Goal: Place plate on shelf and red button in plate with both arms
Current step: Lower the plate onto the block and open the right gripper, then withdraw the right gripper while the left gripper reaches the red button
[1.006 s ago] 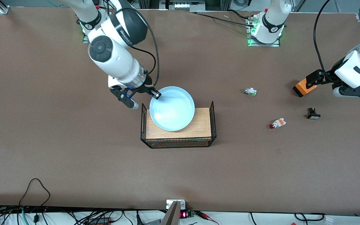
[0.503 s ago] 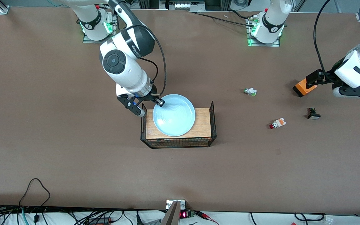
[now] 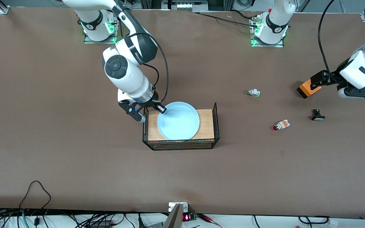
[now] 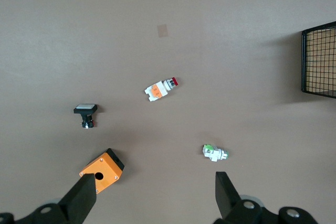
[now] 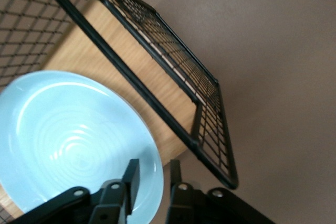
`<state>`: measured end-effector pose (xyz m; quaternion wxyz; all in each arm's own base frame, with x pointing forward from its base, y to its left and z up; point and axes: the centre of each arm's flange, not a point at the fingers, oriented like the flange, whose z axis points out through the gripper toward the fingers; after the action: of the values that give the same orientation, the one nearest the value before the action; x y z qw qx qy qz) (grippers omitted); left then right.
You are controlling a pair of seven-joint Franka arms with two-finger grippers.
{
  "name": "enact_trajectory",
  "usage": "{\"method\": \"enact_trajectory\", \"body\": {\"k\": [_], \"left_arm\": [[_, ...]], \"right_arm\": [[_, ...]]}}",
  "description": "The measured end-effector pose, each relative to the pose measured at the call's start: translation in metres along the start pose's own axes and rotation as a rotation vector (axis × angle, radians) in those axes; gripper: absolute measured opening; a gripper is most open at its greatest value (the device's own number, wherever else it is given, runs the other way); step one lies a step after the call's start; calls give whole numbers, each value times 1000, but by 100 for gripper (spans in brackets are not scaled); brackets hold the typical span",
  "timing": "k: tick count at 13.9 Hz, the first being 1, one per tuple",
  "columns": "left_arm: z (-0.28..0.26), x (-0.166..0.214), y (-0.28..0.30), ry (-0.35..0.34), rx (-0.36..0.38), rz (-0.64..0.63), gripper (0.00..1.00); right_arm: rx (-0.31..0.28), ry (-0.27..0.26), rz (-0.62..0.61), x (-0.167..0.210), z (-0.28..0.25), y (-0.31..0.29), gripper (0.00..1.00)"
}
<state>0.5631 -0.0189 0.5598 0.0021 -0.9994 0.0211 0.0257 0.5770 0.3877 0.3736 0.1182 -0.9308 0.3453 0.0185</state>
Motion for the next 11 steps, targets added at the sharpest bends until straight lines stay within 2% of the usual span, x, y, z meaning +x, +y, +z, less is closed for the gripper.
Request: {"method": "enact_trajectory", "body": {"k": [3,4,6,7,9,11], "left_arm": [[0,0,0,0,0,0,100],[0,0,0,0,0,0,100],[0,0,0,0,0,0,100],[0,0,0,0,0,0,100],[0,0,0,-1,0,0,100],[8,1,2,-33,1,4,100]], "right_arm": [[21,9,-21,0,-45,-4,65],[12,9,-46,0,-64,-4,77],[-46,15,-157,8,-103,4,96],[-84,26,-228,17,-121,12,100],[-147,56,-359,46,-153,34,100],[-177,64,-455,87,-181,61,100]]}}
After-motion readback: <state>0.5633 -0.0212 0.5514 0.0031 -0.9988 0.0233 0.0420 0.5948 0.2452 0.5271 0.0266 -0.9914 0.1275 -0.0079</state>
